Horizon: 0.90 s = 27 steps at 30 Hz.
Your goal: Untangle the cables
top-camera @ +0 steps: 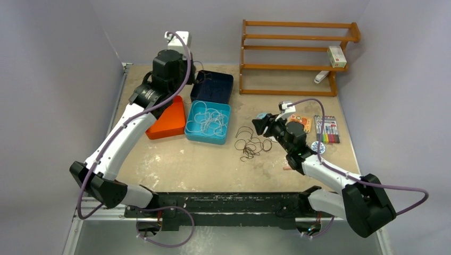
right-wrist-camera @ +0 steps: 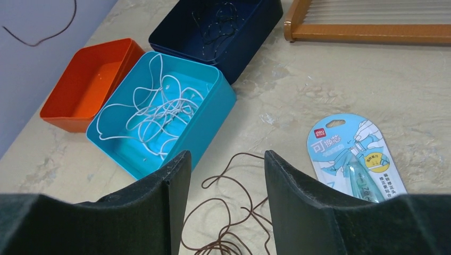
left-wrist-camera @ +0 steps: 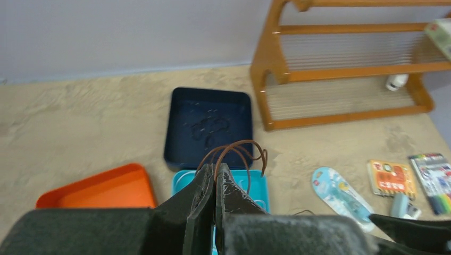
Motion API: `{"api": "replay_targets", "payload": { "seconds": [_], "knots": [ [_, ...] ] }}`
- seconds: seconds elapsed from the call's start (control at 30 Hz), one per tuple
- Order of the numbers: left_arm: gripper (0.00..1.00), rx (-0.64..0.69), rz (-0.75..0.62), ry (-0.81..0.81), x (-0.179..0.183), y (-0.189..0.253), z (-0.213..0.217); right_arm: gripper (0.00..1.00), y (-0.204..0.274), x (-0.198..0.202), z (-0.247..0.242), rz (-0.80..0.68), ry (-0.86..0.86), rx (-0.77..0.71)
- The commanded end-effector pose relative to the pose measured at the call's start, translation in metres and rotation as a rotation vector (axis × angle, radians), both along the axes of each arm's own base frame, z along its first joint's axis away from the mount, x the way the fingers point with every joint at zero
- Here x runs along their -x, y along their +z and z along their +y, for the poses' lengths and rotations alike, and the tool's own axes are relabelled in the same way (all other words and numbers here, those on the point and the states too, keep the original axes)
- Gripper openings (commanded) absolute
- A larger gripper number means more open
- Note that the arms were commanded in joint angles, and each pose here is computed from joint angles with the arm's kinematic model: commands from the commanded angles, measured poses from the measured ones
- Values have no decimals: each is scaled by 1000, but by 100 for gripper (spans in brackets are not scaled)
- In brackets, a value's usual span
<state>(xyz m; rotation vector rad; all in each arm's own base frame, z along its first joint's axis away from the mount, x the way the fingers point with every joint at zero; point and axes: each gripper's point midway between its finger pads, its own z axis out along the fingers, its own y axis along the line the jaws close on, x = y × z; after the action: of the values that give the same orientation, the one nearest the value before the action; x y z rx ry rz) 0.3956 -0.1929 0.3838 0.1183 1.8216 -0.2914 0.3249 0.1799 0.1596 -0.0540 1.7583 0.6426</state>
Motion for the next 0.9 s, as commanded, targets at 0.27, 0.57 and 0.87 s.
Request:
{"api": "replay_targets", "payload": {
  "seconds": [0.27,0.57,0.87],
  "knots": [
    [0,95,61,298,7,-49,103,56,29,-14,7,-74,22,22],
    [0,86,165,424,8,-102,143,56,29,-17,10,-73,32,21],
    [0,126,224,536,9,-148,174,57,24,-14,11,-53,50,46]
  ]
}}
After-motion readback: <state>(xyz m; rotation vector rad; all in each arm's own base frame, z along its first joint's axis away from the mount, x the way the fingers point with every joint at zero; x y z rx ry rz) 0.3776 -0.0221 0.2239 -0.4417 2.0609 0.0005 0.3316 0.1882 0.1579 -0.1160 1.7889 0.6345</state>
